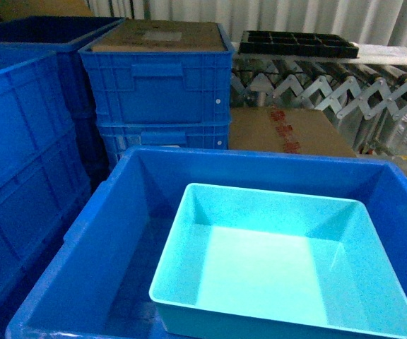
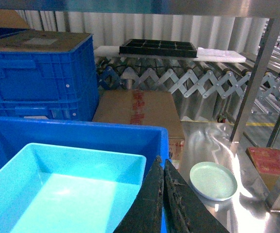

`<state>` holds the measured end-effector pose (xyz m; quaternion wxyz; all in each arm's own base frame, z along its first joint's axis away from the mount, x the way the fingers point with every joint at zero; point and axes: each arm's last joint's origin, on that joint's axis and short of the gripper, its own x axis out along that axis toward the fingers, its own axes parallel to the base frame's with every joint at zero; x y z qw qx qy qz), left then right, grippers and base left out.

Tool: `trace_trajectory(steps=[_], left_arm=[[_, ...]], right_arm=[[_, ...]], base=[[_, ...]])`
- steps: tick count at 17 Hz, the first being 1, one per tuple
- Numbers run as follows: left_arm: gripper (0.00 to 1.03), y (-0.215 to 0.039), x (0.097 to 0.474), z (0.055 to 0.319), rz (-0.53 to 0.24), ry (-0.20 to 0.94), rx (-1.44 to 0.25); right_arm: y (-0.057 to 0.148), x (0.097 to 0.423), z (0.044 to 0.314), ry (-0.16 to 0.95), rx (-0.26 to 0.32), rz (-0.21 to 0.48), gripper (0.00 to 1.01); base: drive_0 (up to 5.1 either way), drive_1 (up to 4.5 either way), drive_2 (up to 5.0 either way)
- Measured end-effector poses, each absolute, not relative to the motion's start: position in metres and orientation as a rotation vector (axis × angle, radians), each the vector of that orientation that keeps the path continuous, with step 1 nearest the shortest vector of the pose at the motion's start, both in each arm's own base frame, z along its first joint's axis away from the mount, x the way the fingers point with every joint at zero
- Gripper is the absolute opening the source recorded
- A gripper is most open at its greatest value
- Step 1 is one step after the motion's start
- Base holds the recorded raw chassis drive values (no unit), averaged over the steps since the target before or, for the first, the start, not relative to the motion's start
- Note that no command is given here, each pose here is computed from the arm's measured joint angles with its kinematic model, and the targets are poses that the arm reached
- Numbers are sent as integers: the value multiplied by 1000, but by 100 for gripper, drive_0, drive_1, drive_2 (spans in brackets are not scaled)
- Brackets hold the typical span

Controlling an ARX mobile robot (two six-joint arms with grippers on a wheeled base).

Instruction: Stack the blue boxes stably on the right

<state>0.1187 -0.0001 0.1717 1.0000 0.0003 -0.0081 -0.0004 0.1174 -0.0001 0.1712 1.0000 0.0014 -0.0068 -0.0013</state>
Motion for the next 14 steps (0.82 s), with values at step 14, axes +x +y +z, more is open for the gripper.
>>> trace_trajectory(steps=[14], left_arm=[[2, 0, 97, 167, 0, 0, 1]], right_arm=[[0, 97, 168, -6, 2, -1, 2]], base=[[0, 0, 0]])
